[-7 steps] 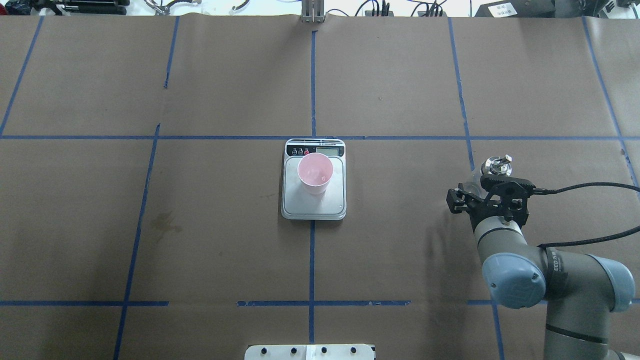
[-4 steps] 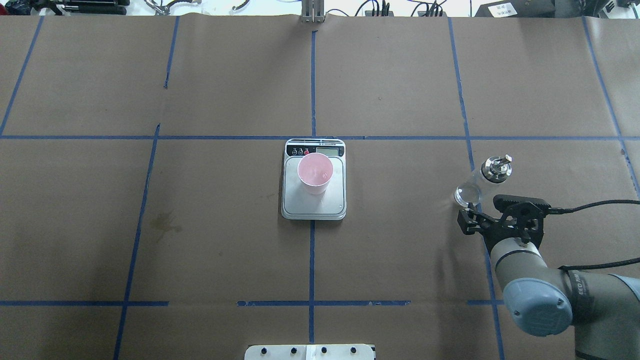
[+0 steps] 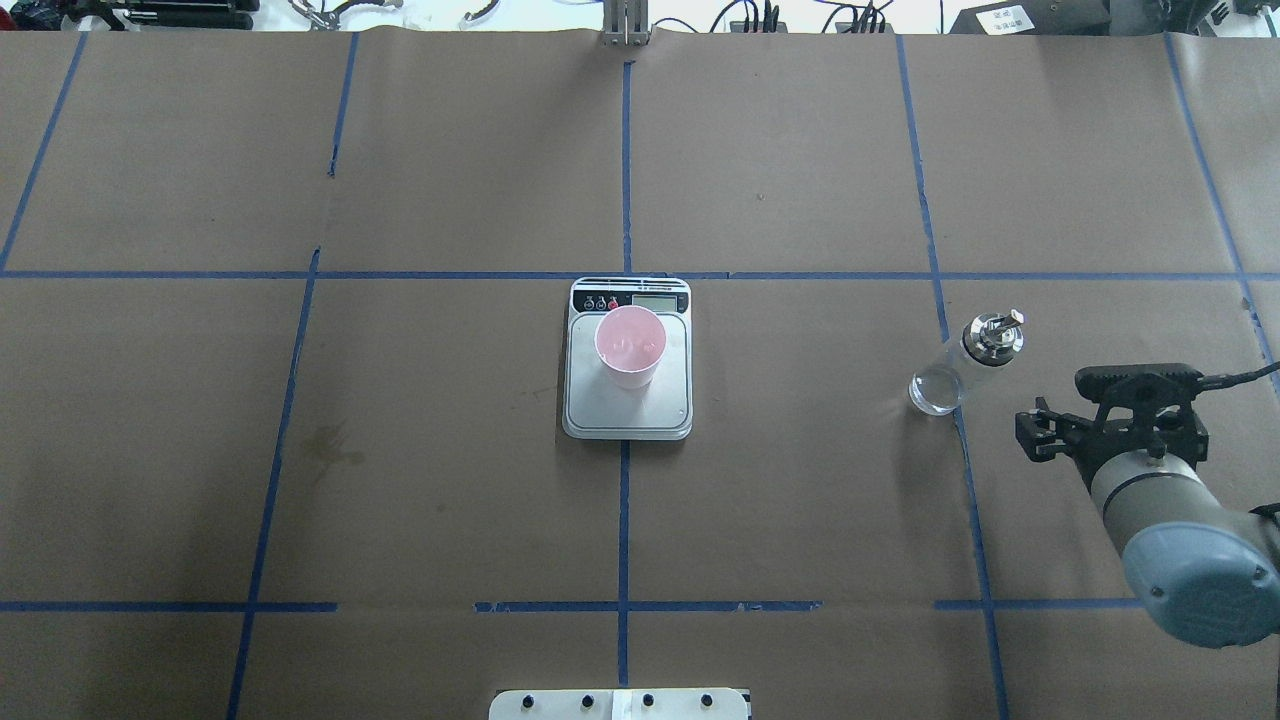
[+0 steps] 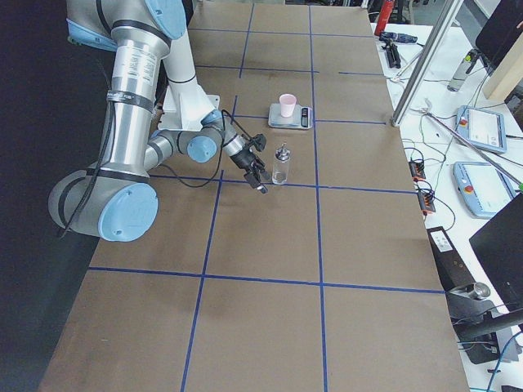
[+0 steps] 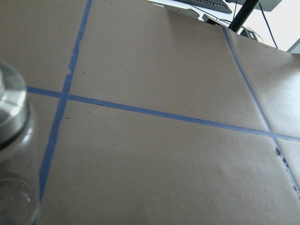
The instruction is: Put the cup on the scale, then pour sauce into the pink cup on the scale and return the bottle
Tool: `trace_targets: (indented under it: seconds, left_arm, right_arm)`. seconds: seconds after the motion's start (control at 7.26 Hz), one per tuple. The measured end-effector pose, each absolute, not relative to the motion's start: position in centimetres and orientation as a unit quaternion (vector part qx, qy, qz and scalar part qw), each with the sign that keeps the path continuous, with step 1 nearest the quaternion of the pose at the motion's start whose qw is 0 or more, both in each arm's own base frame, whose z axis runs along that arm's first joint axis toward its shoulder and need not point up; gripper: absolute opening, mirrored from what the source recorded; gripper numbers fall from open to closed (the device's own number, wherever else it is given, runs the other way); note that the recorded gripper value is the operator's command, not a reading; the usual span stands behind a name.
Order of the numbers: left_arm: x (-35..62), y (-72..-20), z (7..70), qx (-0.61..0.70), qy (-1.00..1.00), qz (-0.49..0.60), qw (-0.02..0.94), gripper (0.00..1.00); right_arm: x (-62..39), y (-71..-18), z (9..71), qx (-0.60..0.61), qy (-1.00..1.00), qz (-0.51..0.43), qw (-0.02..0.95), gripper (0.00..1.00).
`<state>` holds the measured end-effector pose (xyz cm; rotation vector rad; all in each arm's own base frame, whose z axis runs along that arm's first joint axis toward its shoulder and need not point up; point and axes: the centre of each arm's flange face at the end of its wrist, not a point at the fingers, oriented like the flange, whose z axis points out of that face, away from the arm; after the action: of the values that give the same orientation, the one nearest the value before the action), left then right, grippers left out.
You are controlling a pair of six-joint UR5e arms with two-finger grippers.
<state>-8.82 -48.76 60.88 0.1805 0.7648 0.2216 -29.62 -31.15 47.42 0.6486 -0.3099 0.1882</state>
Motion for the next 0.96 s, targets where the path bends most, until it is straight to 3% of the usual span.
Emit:
trace_targets:
  seconds: [0.69, 0.96]
  left_arm:
    - [-8.8, -48.8, 60.9, 0.088, 0.372, 0.108, 0.918, 1.00]
    - [-8.8, -48.7, 61.0, 0.087, 0.372, 0.108, 0.918, 1.00]
  right_arm:
    - [-7.7, -41.8, 51.8, 0.190, -0.148, -0.095, 0.966, 1.00]
    - [1.4, -42.9, 57.0, 0.128, -0.223, -0.092, 0.962, 1.00]
